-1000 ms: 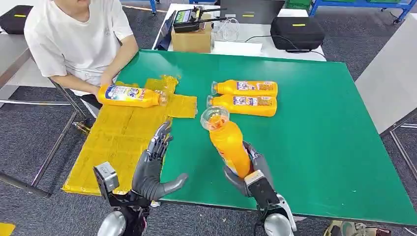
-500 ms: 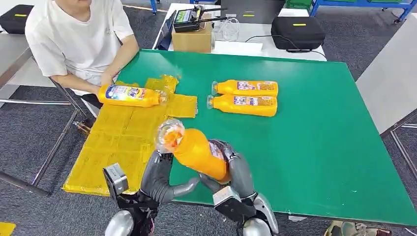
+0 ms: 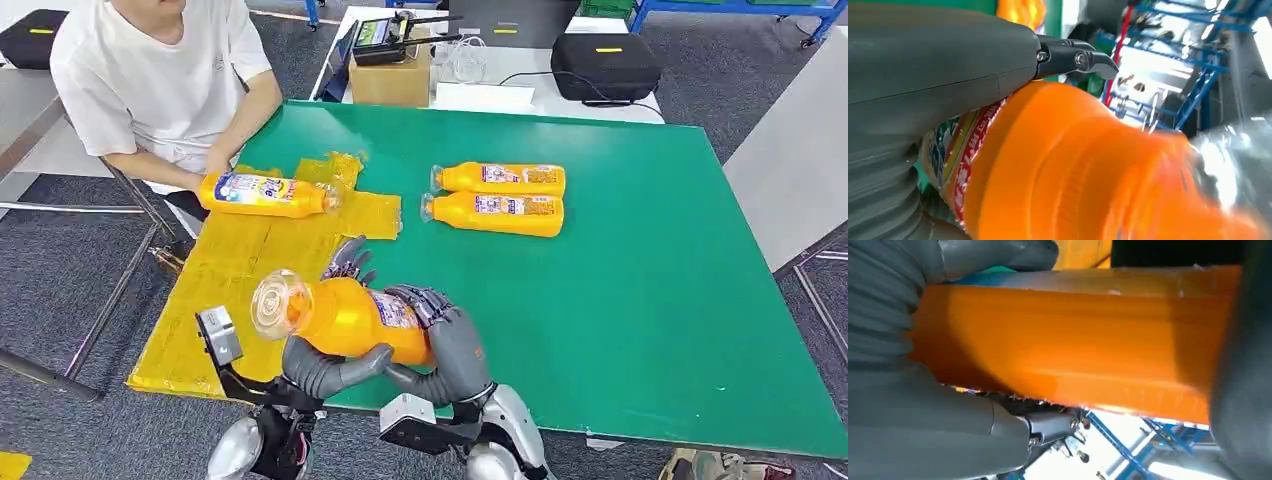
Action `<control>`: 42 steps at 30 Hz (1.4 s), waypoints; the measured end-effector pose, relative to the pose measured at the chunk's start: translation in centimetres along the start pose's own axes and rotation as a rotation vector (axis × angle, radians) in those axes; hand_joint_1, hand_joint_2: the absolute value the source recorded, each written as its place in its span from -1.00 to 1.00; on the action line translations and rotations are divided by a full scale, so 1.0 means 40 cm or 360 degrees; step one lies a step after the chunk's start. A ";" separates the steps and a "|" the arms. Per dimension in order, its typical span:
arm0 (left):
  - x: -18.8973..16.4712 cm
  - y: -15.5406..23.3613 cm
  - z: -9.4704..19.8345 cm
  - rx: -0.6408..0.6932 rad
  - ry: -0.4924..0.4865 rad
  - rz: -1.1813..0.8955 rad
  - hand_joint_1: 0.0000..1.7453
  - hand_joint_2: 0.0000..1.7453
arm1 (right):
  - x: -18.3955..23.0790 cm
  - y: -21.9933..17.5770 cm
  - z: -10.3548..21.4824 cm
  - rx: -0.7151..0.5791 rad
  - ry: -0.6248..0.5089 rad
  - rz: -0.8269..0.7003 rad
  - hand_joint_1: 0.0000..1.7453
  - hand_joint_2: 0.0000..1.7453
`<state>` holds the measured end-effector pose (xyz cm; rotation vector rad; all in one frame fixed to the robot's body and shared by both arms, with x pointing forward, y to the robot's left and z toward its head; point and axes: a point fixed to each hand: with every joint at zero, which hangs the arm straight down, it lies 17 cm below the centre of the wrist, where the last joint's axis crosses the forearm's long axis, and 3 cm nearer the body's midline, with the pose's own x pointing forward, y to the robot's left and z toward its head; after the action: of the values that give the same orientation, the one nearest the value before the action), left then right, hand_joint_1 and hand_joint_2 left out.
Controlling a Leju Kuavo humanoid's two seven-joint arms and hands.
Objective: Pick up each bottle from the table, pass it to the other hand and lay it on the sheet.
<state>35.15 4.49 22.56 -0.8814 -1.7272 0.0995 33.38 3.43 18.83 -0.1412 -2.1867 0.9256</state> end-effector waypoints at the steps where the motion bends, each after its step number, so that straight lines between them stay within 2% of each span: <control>1: 0.001 -0.002 -0.003 -0.0007 0.0003 0.0011 -1.00 1.00 | 0.000 0.001 -0.004 0.0005 -0.0007 0.0009 1.00 1.00; 5: 0.005 0.000 -0.008 -0.0006 0.0007 0.0040 -0.96 1.00 | -0.001 0.005 -0.011 0.0020 -0.0023 0.0031 1.00 1.00; 6: 0.005 0.000 -0.009 -0.0006 0.0017 0.0078 1.00 1.00 | 0.000 0.005 -0.014 0.0023 -0.0028 0.0031 0.82 1.00; 7: 0.005 0.001 -0.011 -0.0005 0.0021 0.0113 1.00 1.00 | 0.001 0.004 -0.018 0.0019 -0.0032 0.0016 -0.36 1.00; 8: 0.008 0.004 -0.015 0.0000 0.0019 0.0139 1.00 1.00 | 0.002 0.003 -0.021 0.0019 -0.0034 -0.0008 -1.00 -1.00; 13: 0.015 0.016 -0.023 0.0020 0.0006 0.0216 1.00 1.00 | 0.015 0.002 -0.031 -0.0017 -0.0019 -0.0162 -1.00 -1.00; 18: 0.015 0.030 -0.026 0.0069 0.0001 0.0189 1.00 1.00 | 0.011 -0.012 -0.033 -0.0075 -0.0007 -0.0150 -1.00 -1.00; 20: 0.011 0.053 -0.032 0.0158 -0.0004 0.0102 1.00 1.00 | 0.004 -0.020 -0.031 -0.0115 0.0019 -0.0157 -1.00 -1.00; 23: 0.025 0.128 -0.043 0.0403 -0.0052 -0.0187 1.00 1.00 | -0.004 -0.048 -0.030 -0.0206 0.0059 -0.0187 -1.00 -1.00; 28: 0.045 0.181 -0.059 0.0568 -0.0115 -0.0371 1.00 1.00 | -0.007 -0.062 -0.032 -0.0256 0.0082 -0.0216 -1.00 -1.00; 30: 0.062 0.210 -0.059 0.0644 -0.0158 -0.0563 1.00 1.00 | -0.005 -0.069 -0.032 -0.0279 0.0076 -0.0202 -1.00 -1.00; 33: 0.073 0.252 -0.071 0.0704 -0.0159 -0.1099 1.00 1.00 | 0.003 -0.076 -0.032 -0.0305 0.0049 -0.0138 -1.00 -1.00; 37: 0.065 0.318 -0.072 0.0742 -0.0107 -0.1509 1.00 1.00 | 0.006 -0.077 -0.025 -0.0305 0.0045 -0.0110 -1.00 -1.00; 40: 0.055 0.384 -0.063 0.0786 -0.0014 -0.1791 1.00 1.00 | 0.008 -0.080 -0.020 -0.0305 0.0049 -0.0112 -1.00 -1.00; 42: 0.029 0.430 -0.060 0.0749 0.0103 -0.2007 1.00 1.00 | 0.008 -0.078 -0.017 -0.0290 0.0056 -0.0136 -1.00 -1.00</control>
<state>45.77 16.62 16.00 0.6053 -1.7993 -0.3472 34.16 1.65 21.37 -0.1488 -2.2242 0.6712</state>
